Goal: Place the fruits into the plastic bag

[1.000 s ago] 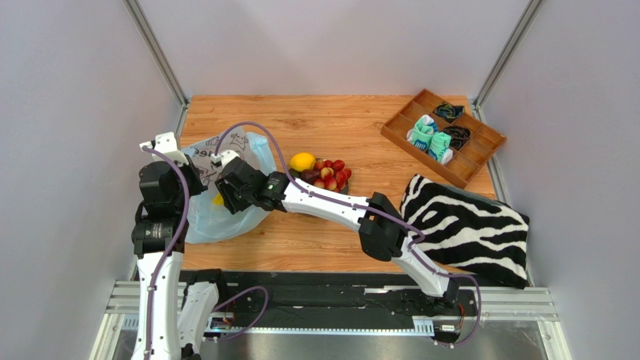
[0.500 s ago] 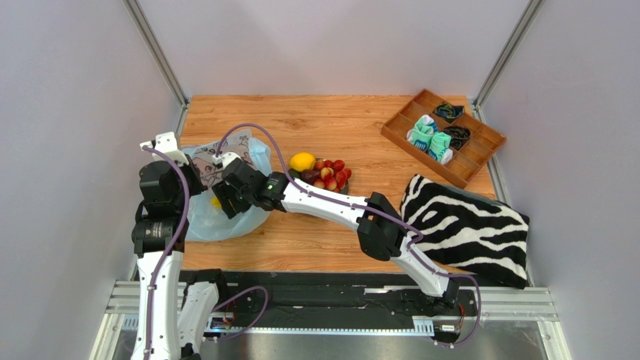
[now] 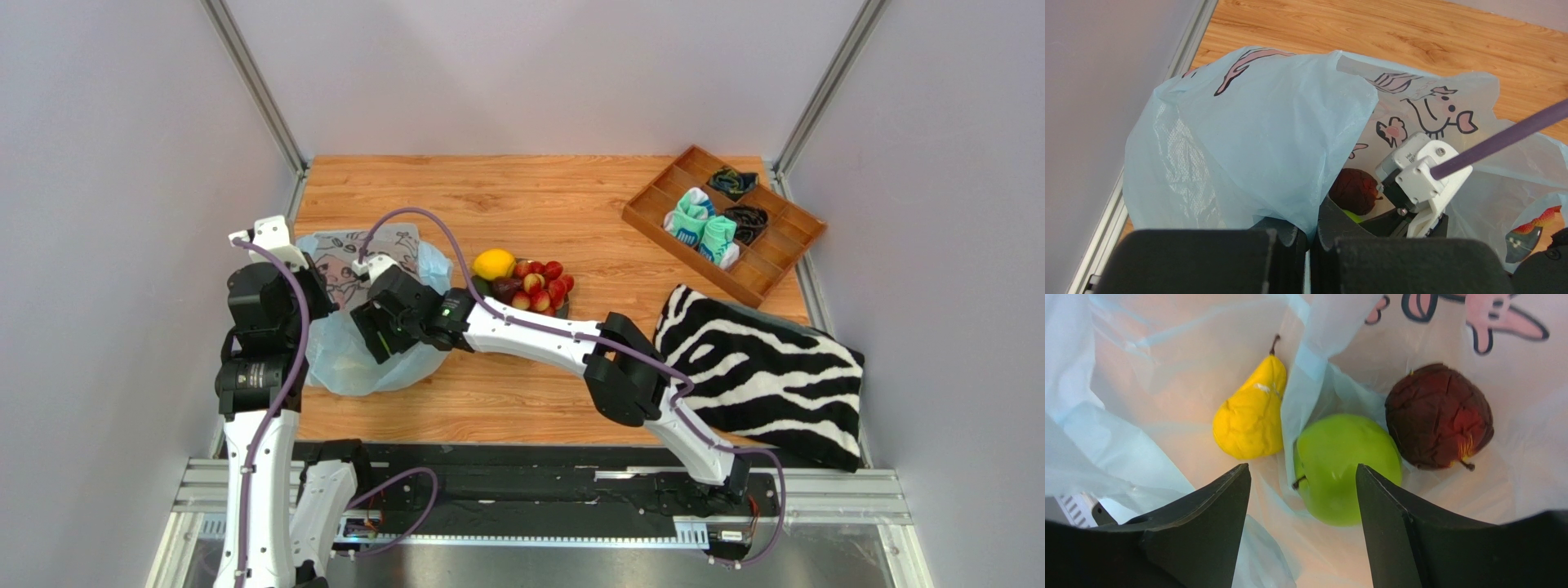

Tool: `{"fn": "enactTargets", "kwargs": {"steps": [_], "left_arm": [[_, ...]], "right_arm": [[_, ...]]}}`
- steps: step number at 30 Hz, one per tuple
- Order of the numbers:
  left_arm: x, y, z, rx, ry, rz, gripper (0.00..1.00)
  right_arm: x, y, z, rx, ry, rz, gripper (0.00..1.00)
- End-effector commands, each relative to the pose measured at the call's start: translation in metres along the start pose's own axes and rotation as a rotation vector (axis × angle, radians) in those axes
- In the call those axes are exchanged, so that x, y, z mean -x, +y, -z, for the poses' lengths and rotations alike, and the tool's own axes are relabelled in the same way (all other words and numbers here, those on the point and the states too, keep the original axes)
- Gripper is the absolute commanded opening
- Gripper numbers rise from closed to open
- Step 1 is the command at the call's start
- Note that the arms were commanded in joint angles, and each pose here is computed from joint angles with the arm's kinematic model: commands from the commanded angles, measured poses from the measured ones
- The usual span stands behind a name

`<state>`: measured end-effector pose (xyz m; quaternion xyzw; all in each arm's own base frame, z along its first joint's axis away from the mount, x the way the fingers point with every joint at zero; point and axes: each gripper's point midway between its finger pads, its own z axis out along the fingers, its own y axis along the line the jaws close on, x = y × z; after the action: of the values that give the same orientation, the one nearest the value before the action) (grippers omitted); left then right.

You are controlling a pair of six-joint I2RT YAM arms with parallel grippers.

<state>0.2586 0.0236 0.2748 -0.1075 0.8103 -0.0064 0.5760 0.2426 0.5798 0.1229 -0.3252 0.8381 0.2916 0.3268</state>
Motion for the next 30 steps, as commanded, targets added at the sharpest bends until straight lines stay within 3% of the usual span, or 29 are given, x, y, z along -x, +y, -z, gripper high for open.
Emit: {"fn": "enactTargets", "kwargs": {"steps": [1,10,17,22,24,30], "left_arm": [[0.004,-0.003,-0.001,-0.014,-0.021,0.000,0.00],[0.005,-0.003,0.000,-0.014,-0.024,0.000,0.00],[0.004,-0.003,-0.001,-0.012,-0.018,0.002,0.00],[0.004,-0.006,0.000,-0.031,-0.018,0.003,0.00],[0.004,-0.006,0.000,-0.034,-0.019,0.001,0.00],[0.004,-0.007,0.000,-0.037,-0.017,0.004,0.00]], "right_arm": [[0.054,0.030,0.045,0.121,-0.187,-0.007,0.67],[0.086,0.072,0.143,0.270,-0.368,0.104,0.69],[0.083,0.063,0.189,0.269,-0.432,0.090,0.69],[0.062,-0.005,0.213,-0.034,-0.421,0.063,0.69],[0.066,-0.028,0.240,-0.110,-0.471,0.036,0.69],[0.036,-0.109,0.248,-0.259,-0.421,-0.102,0.70]]}}
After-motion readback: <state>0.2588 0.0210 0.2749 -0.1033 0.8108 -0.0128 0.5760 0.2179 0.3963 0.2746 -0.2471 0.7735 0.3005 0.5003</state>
